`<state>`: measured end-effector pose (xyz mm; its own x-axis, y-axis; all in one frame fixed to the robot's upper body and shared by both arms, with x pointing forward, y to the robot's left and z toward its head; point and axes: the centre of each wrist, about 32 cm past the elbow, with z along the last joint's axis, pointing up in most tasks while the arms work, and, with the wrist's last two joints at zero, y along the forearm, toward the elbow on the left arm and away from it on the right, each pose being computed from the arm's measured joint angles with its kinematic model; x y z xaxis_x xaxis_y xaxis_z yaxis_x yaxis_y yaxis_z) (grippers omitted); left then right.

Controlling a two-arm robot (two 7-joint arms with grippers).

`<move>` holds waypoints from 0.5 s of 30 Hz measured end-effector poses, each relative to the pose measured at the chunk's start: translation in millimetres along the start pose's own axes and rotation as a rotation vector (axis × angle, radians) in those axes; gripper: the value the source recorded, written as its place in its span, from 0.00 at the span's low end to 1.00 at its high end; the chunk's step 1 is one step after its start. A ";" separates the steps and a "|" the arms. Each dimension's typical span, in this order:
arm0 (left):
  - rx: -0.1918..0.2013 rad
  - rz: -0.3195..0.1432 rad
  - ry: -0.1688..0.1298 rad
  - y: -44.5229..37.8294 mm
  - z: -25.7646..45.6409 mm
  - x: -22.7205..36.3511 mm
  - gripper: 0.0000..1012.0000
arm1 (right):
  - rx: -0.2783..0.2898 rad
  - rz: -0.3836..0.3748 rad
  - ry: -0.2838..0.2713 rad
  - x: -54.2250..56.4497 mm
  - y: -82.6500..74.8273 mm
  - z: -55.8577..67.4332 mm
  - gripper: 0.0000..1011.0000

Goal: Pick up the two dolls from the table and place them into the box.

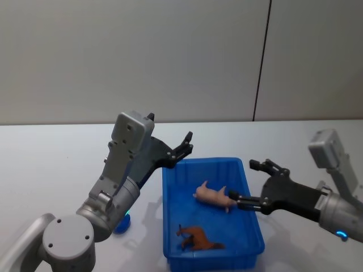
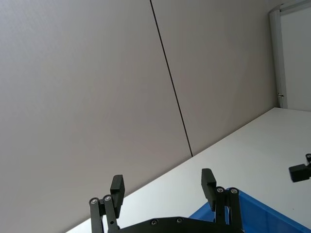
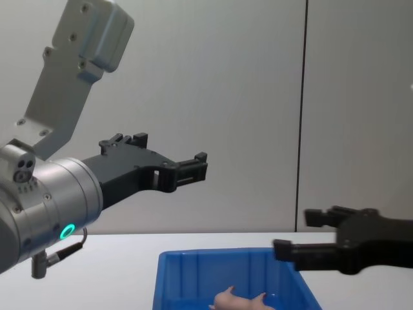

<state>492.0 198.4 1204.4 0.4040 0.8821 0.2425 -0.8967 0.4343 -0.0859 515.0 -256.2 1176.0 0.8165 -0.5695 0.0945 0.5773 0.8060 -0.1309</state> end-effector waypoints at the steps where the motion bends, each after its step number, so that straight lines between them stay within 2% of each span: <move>1: 0.000 0.000 0.000 0.0 0.0 0.0 0.99 | 0.000 -0.006 0.001 0.4 -2.1 -0.7 0.99; 7: 0.000 0.000 0.000 0.0 0.0 0.0 0.99 | -0.011 -0.052 0.012 2.9 -21.8 -8.8 0.99; 15: 0.000 0.000 0.000 0.0 0.0 0.0 0.99 | -0.020 -0.089 0.017 4.9 -37.2 -15.5 0.99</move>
<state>492.0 198.4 1204.4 0.4039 0.8820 0.2426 -0.8967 0.4342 -0.0858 497.6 -291.5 1166.1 0.7617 -0.6417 0.0898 0.6475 0.7486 -0.1428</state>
